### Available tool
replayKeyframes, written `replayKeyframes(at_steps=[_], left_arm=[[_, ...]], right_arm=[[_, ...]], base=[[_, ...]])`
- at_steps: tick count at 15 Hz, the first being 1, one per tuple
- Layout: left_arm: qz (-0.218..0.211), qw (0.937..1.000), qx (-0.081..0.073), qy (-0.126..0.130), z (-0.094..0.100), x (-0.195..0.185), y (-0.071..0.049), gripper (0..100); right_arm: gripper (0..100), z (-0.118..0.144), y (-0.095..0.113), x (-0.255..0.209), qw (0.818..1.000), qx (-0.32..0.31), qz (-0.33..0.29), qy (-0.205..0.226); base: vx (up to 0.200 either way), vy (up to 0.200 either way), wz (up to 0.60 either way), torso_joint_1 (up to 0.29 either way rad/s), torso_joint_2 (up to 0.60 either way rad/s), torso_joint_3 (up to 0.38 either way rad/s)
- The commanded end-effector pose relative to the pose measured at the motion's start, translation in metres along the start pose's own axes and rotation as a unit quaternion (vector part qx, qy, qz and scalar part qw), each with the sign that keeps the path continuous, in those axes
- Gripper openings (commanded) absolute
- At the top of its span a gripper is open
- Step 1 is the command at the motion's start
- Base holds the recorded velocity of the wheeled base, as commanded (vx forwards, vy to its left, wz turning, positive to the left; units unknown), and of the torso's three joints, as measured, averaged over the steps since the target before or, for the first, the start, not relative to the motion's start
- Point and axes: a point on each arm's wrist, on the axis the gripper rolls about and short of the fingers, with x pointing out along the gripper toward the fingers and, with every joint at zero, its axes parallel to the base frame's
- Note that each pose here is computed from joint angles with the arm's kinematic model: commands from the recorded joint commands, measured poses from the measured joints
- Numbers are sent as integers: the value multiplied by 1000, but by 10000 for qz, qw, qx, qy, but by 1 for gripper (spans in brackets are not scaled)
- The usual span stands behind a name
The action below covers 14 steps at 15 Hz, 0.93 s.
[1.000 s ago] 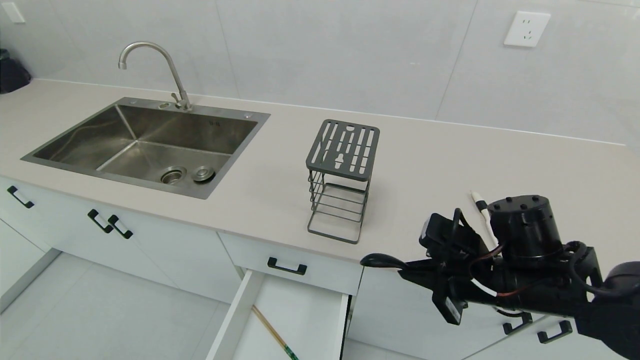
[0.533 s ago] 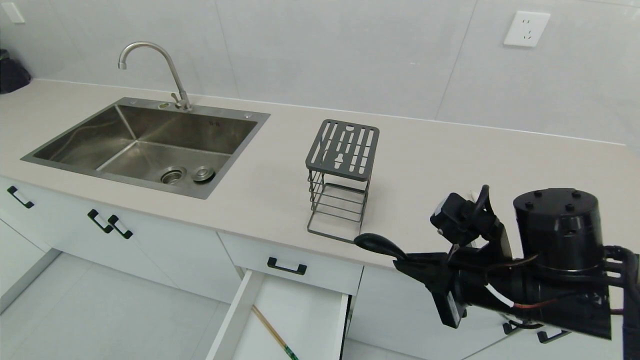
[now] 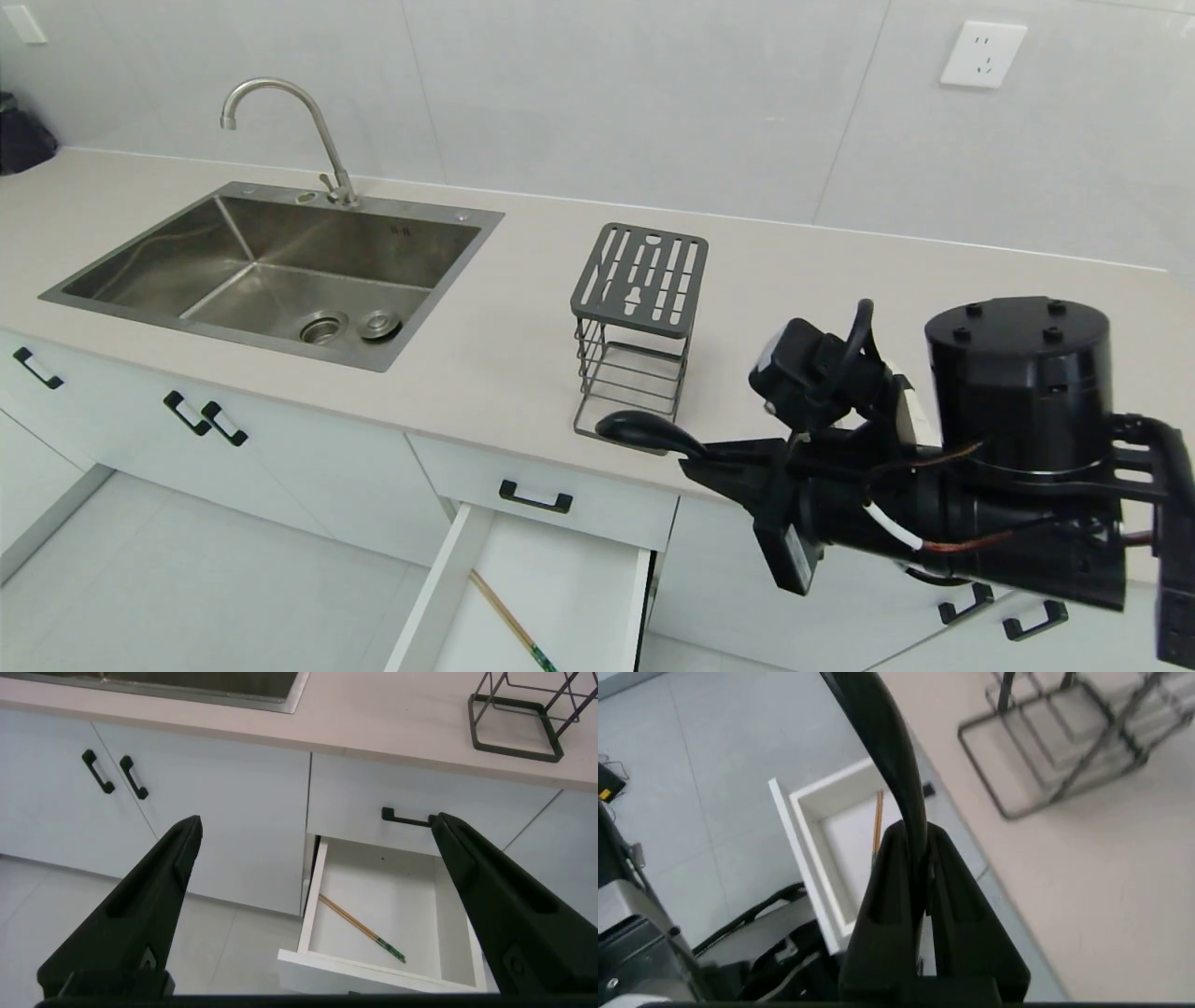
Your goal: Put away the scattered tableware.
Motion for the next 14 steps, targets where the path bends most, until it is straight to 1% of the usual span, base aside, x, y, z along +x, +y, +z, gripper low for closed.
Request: replayKeyframes(at_steps=[1,2,3,4,8,10,14], left_arm=[[0,10000,-2,5,0,0,0,100],[0,10000,-2,5,0,0,0,100],[0,10000,-2,5,0,0,0,100],[0,10000,-2,5,0,0,0,100],[0,10000,-2,5,0,0,0,100],[0,10000,-2,5,0,0,0,100],[0,10000,-2,5,0,0,0,100]], right_arm=[[0,6,2,13,9998,-173,78,-32],[0,11,3,15,9994,-300,78,-126],[0,17,2,16,9988,-356,26,-326],[0,20,2,15,9985,-366,14,-417],[0,14,1,14,9989,-358,-15,-311],[0,9,-1,16,9983,-549,-48,-203],[0,7,0,16,9981,-588,-35,-175]], base=[[0,0,0,0,0,0],[0,0,0,0,0,0],[0,0,0,0,0,0],[0,0,0,0,0,0],[0,0,0,0,0,0],[0,0,0,0,0,0],[0,0,0,0,0,0]])
